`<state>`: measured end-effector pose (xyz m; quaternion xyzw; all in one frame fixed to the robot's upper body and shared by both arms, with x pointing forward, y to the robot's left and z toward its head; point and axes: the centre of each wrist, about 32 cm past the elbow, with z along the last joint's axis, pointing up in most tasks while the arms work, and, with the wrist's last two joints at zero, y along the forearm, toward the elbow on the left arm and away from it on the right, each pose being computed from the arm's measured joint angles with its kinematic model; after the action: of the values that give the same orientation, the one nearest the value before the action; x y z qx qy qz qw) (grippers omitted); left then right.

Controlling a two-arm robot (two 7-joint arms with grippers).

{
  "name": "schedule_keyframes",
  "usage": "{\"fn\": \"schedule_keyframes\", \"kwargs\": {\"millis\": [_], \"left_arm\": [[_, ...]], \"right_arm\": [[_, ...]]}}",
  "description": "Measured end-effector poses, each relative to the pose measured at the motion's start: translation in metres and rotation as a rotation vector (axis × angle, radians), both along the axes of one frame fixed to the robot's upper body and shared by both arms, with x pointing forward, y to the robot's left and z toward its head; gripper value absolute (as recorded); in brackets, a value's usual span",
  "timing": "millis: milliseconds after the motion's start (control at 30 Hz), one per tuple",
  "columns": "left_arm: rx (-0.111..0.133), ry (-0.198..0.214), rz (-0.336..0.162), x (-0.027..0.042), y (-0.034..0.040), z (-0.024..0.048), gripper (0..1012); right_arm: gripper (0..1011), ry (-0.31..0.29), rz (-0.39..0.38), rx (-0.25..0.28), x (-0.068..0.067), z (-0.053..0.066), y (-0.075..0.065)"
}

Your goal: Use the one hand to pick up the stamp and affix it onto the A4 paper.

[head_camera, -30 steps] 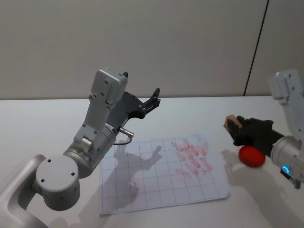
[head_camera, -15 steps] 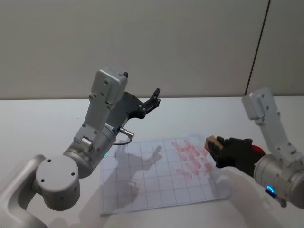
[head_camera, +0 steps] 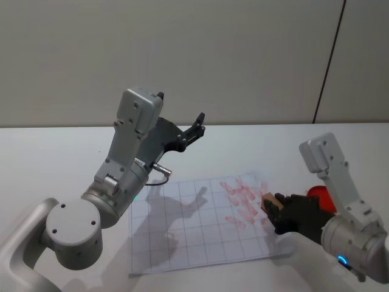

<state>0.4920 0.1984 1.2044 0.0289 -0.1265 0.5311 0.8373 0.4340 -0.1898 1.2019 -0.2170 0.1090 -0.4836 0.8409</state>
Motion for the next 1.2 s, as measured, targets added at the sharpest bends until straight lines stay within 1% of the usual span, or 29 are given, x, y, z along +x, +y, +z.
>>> {"fn": "schedule_keyframes", "kwargs": {"millis": [333,467,533,567,867,1200], "left_arm": [[0.000,0.000,0.000,0.0000,0.0000,0.0000,1001],[0.000,0.000,0.000,0.0000,0.0000,0.0000,1002],[0.000,0.000,0.000,0.0000,0.0000,0.0000,1002],[0.000,0.000,0.000,0.0000,0.0000,0.0000,1001],[0.000,0.000,0.000,0.0000,0.0000,0.0000,1001],[0.000,0.000,0.000,0.0000,0.0000,0.0000,1002]], "right_arm": [[214,0.004,0.022,-0.026,0.000,-0.016,0.000],[214,0.004,0.036,-0.035,0.001,-0.024,0.001],[214,0.003,0.039,-0.036,0.001,-0.025,0.002],[214,0.003,0.044,-0.040,0.002,-0.028,0.002],[214,0.019,0.059,-0.051,0.003,-0.039,0.004],[214,0.033,0.061,-0.057,0.003,-0.047,0.003]]}}
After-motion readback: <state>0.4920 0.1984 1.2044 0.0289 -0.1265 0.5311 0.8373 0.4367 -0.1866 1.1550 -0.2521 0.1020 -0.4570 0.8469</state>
